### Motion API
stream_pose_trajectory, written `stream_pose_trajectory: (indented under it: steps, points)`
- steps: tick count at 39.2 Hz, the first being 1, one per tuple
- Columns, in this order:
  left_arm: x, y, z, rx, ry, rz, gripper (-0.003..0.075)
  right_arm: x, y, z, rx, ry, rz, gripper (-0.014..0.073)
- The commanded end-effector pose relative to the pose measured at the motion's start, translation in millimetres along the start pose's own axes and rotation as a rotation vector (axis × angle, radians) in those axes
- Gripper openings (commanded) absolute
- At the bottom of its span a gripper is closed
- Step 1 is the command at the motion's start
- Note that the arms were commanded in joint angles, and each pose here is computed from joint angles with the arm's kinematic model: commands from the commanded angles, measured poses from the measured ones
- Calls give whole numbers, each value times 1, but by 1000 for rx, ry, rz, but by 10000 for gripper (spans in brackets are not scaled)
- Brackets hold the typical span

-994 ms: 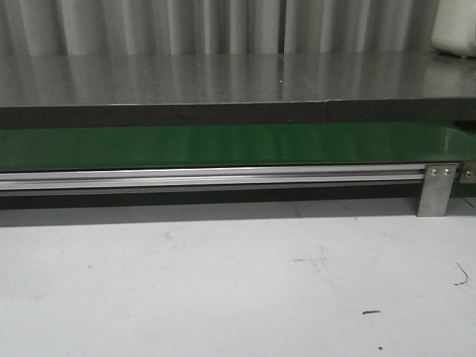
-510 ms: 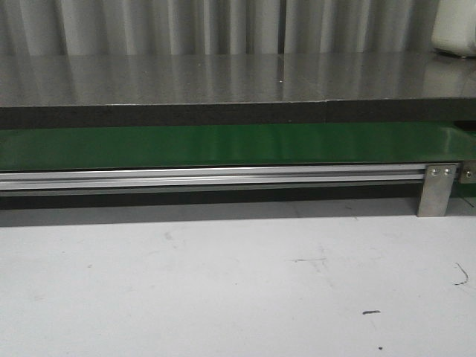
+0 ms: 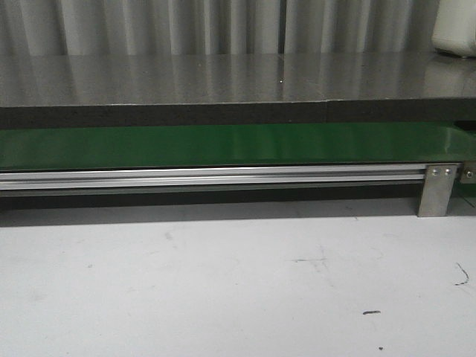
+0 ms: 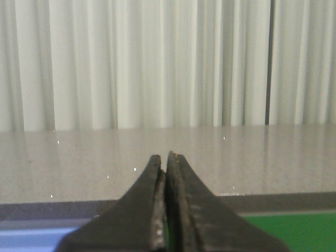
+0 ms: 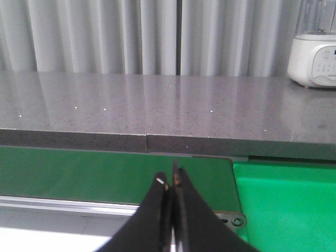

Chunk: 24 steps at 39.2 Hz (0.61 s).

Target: Move button from left to right

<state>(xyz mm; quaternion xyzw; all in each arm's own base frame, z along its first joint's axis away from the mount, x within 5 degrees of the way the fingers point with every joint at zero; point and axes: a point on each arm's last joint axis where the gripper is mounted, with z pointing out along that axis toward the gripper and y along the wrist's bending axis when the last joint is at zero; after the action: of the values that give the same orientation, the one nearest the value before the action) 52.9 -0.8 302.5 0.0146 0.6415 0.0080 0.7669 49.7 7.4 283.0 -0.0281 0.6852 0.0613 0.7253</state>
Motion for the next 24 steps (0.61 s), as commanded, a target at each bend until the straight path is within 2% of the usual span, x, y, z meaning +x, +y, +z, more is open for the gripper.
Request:
stream_pose_trajectory:
  steps: [1,3,6,15,17,19,21,24]
  points:
    - [-24,1,21,2,69,-16,-21,-28,1,16,1,15,-3,-66]
    - [-24,1,34,7,158,-17,-21,-32,1,28,2,59,-1,-66]
    - [-21,1,47,9,223,-15,-21,-37,1,44,4,111,9,-66]
    - [-19,1,53,8,231,-15,1,-37,1,55,4,144,28,-64]
    - [-19,1,53,8,231,-13,48,-37,1,55,5,141,28,-45]
    - [-19,1,53,8,231,-13,134,-38,0,55,5,137,28,3]
    - [-19,1,53,8,231,-13,237,-38,0,55,6,133,28,90]
    - [-19,1,53,8,231,-11,435,-39,0,55,6,125,28,237]
